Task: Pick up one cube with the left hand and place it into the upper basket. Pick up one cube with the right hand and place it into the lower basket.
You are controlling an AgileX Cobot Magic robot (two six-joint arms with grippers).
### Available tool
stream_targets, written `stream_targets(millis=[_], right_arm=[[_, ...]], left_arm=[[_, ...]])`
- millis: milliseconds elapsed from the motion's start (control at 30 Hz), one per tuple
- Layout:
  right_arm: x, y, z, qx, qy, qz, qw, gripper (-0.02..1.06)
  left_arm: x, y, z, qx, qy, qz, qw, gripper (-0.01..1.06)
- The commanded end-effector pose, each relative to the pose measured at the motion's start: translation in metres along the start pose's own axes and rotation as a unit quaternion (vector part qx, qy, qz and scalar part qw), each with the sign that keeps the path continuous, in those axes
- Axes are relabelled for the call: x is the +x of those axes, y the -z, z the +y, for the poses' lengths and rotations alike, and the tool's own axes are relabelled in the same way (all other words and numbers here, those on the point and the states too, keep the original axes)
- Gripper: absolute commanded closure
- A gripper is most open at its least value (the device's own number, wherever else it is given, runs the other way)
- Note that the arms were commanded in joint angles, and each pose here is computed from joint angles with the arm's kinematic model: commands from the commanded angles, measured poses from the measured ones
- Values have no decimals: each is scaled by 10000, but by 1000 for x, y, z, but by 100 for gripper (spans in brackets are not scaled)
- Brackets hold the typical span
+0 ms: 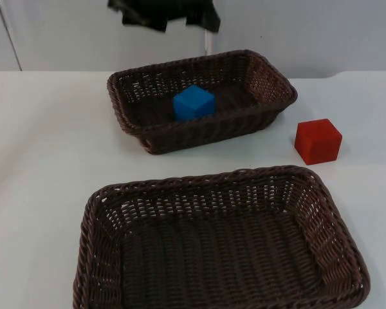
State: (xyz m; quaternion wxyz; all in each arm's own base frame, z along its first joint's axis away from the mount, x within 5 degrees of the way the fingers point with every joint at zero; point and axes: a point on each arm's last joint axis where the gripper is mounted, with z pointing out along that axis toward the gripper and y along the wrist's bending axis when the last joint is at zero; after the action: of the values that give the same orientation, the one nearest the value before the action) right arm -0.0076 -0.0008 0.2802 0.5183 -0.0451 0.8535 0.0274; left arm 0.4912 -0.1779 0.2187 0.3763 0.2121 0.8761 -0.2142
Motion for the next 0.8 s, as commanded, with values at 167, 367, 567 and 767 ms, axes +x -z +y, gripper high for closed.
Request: stream_targets(millis=[167, 367, 567, 767], right_arm=[[0, 0, 0, 9, 68, -8, 10000, -1], [0, 0, 0, 9, 68, -8, 10000, -1], [0, 0, 0, 9, 68, -8, 10000, -1], [0, 0, 0, 9, 68, -8, 10000, -1]], left_arm=[[-28, 35, -15, 24, -171, -431, 9989, 13], [-26, 35, -15, 25, -271, -299, 9992, 13], [-24, 35, -15, 70, -273, -234, 9993, 13], [-21, 35, -17, 167, -279, -70, 9994, 13]])
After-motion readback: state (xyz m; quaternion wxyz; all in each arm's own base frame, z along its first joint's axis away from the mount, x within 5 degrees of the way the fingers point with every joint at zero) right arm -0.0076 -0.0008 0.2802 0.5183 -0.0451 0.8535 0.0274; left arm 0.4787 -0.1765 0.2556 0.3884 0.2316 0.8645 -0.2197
